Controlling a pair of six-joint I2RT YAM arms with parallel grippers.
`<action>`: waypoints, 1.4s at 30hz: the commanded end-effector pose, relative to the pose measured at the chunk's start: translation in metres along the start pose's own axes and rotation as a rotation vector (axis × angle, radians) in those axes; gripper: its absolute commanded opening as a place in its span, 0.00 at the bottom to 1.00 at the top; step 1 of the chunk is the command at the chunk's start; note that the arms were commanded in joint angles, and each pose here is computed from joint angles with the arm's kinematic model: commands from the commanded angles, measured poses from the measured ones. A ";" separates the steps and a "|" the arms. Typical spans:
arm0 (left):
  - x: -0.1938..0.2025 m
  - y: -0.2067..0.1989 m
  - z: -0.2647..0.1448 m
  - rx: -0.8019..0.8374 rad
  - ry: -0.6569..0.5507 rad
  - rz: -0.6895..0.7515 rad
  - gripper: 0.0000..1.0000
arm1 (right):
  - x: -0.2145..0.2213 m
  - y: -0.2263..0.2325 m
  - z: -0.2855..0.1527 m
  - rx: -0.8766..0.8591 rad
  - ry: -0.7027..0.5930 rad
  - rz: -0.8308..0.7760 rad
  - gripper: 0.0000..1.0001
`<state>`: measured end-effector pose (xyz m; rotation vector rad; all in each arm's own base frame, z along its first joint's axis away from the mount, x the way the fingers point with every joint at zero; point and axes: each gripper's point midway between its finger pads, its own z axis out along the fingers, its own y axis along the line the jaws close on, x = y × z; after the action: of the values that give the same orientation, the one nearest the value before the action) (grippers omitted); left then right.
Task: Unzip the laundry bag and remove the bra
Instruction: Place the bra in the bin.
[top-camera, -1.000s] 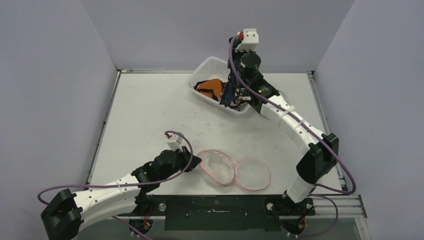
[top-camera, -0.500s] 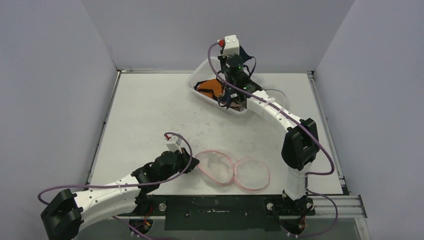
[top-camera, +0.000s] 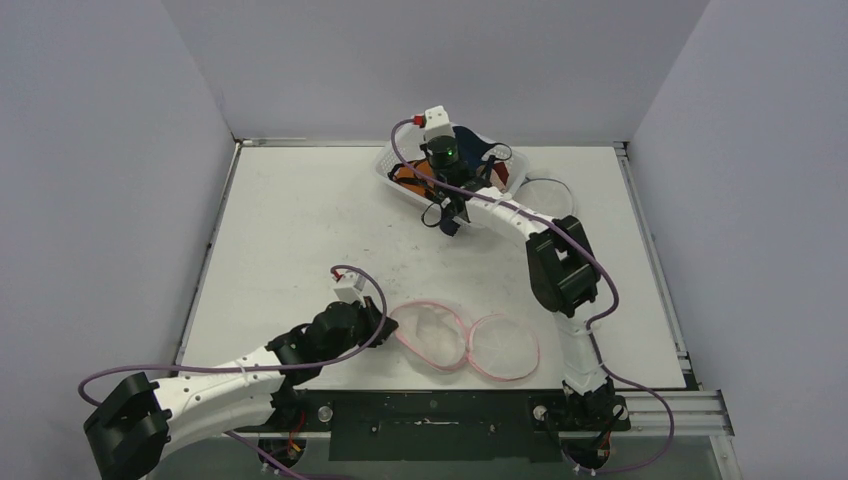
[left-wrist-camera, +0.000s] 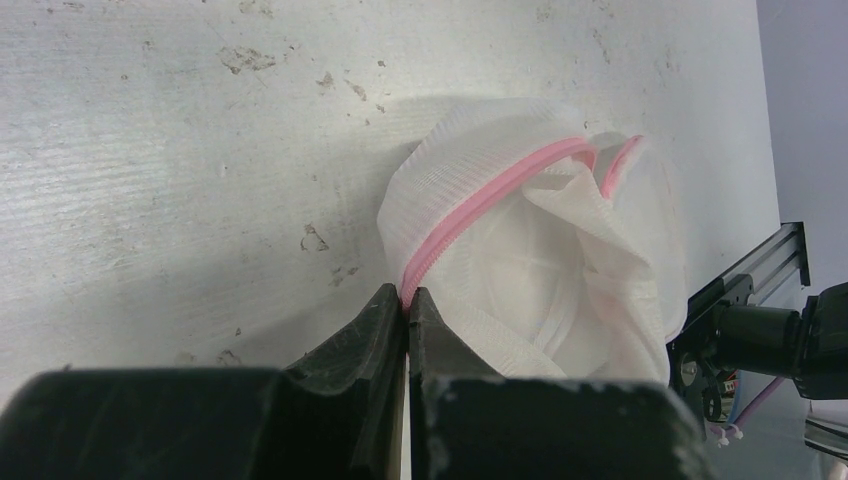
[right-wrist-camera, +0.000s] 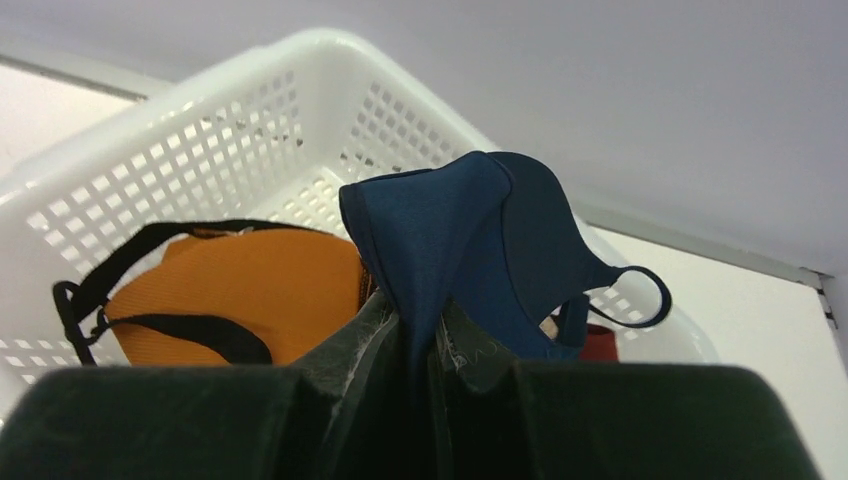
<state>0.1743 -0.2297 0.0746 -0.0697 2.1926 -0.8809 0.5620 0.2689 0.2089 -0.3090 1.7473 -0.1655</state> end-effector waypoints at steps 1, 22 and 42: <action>-0.013 -0.010 0.002 0.014 -0.030 0.009 0.00 | -0.025 -0.010 0.012 0.055 -0.086 0.070 0.05; -0.008 -0.012 0.004 0.020 -0.006 -0.004 0.00 | -0.112 -0.060 -0.012 0.101 -0.288 0.310 0.05; -0.006 -0.012 0.008 0.018 0.000 -0.011 0.00 | -0.143 -0.090 -0.019 0.216 -0.430 0.240 0.05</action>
<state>0.1727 -0.2301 0.0599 -0.0585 2.2525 -0.8379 0.5872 0.2392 0.3157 -0.0339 1.4496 -0.0993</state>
